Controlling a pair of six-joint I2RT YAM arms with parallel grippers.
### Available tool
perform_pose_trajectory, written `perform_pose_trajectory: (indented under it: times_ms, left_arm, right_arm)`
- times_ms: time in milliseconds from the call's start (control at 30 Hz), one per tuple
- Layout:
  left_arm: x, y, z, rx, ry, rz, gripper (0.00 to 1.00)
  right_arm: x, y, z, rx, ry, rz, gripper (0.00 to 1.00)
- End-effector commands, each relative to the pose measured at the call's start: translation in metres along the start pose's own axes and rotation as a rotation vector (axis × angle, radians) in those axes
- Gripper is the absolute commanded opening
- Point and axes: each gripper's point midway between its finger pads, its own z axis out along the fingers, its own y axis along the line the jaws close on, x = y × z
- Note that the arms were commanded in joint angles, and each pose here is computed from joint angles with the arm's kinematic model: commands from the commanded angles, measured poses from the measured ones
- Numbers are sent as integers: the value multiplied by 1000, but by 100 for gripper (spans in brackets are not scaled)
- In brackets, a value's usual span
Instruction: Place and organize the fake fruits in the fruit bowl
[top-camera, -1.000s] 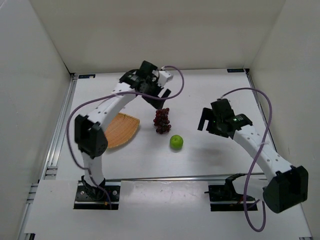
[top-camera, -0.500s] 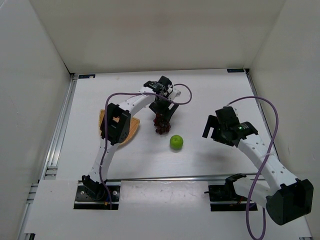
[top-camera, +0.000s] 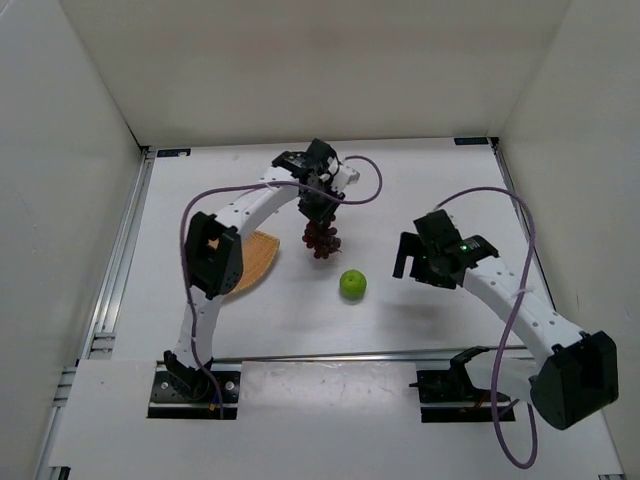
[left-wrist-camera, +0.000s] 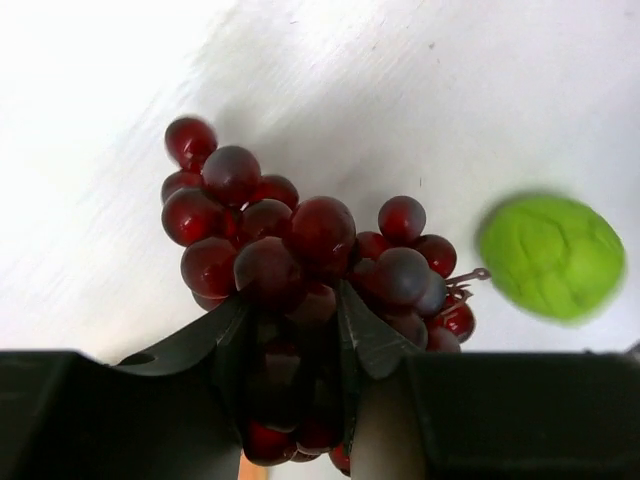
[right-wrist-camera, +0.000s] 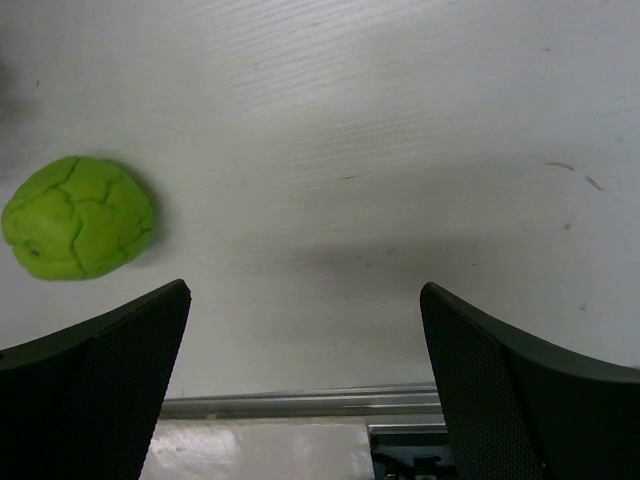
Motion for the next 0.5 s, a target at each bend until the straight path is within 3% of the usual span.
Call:
perform_pose_trajectory:
  times_ms: [0, 100, 233, 400, 467]
  left_arm:
    - [-28, 16, -121, -139, -233, 27, 22]
    - [-12, 44, -200, -298, -350, -16, 22]
    - [47, 78, -225, -454, -291, -74, 23]
    - [130, 108, -189, -482, -135, -167, 38]
    - [143, 112, -180, -478, -121, -190, 44]
  right_arm:
    - [-9, 48, -7, -121, -18, -121, 100]
    - [-5, 76, -1, -127, 11, -212, 100]
    - [-12, 105, 1, -148, 20, -265, 100]
    - [-10, 138, 12, -192, 69, -322, 100]
    - [-9, 146, 14, -214, 90, -323, 100]
